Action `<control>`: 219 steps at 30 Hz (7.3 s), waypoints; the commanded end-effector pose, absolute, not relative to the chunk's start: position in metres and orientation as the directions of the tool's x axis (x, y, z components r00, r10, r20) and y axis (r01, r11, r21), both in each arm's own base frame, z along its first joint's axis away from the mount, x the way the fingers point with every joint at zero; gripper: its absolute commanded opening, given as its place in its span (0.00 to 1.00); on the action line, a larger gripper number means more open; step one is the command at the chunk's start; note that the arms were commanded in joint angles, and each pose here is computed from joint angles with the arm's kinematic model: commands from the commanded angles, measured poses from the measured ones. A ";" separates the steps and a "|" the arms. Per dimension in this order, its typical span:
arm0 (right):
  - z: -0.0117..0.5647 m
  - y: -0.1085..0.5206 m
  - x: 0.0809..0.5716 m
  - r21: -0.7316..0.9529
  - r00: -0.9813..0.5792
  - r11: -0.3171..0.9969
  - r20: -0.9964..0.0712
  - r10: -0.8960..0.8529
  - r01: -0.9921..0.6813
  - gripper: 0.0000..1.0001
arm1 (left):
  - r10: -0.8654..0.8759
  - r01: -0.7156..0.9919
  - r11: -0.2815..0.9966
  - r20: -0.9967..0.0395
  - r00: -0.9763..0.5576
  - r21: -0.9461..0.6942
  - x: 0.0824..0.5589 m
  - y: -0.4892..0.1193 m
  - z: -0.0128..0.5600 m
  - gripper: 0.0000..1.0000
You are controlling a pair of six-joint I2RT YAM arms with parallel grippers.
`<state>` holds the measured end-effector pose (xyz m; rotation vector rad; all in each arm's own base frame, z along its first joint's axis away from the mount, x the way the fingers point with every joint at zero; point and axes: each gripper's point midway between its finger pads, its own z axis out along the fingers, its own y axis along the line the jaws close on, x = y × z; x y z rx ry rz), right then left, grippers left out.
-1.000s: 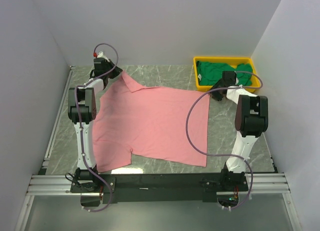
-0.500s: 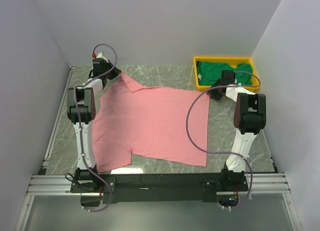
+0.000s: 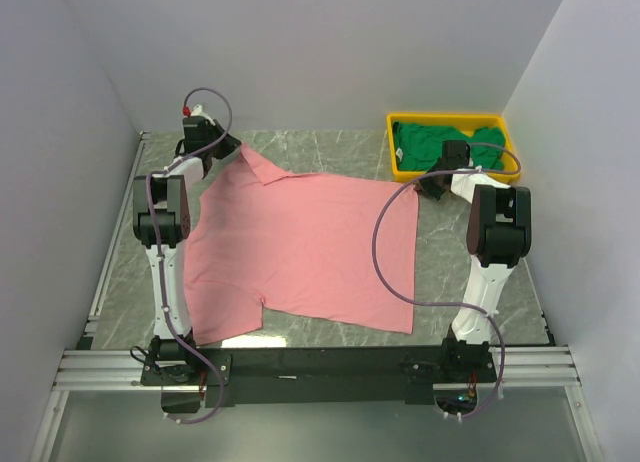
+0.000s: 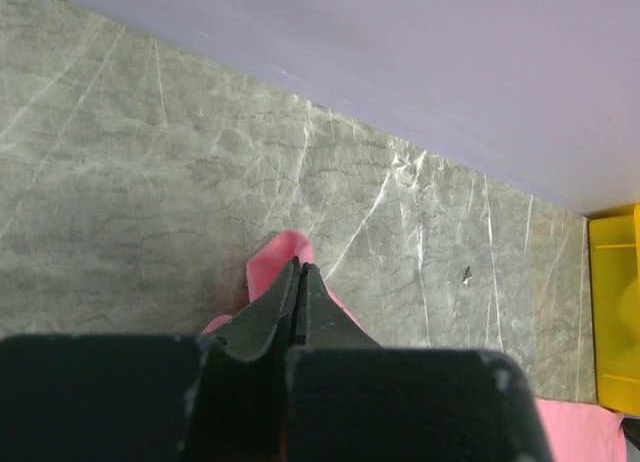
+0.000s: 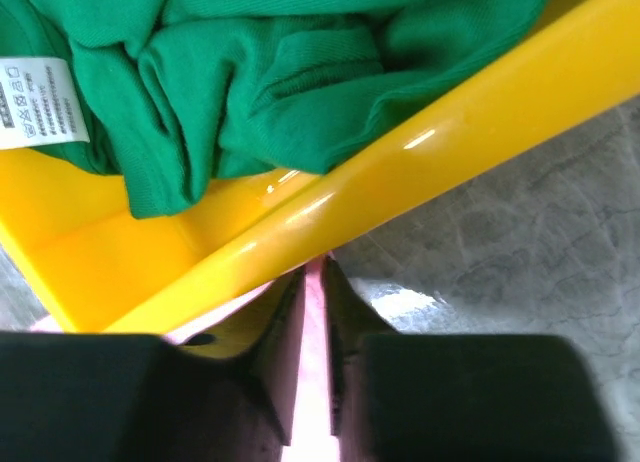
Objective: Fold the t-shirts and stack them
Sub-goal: Fold the tshirt
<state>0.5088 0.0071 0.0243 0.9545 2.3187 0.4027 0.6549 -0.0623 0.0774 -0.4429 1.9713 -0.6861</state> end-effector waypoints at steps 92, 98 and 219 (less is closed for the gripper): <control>0.041 0.497 0.221 0.006 -0.245 0.317 -0.648 -0.721 -0.948 0.57 | -0.564 -0.050 0.769 -0.640 -0.522 -0.637 0.626 -0.046 0.107 0.01; 0.027 0.499 0.187 0.035 -0.205 0.230 -0.599 -0.774 -0.972 0.56 | -0.565 -0.064 0.772 -0.638 -0.523 -0.632 0.623 -0.044 0.108 0.01; 0.043 0.134 0.551 0.089 -0.686 0.929 -0.649 0.328 0.360 0.54 | -0.671 -0.500 0.727 -0.638 -0.377 -0.470 0.501 0.114 0.115 0.01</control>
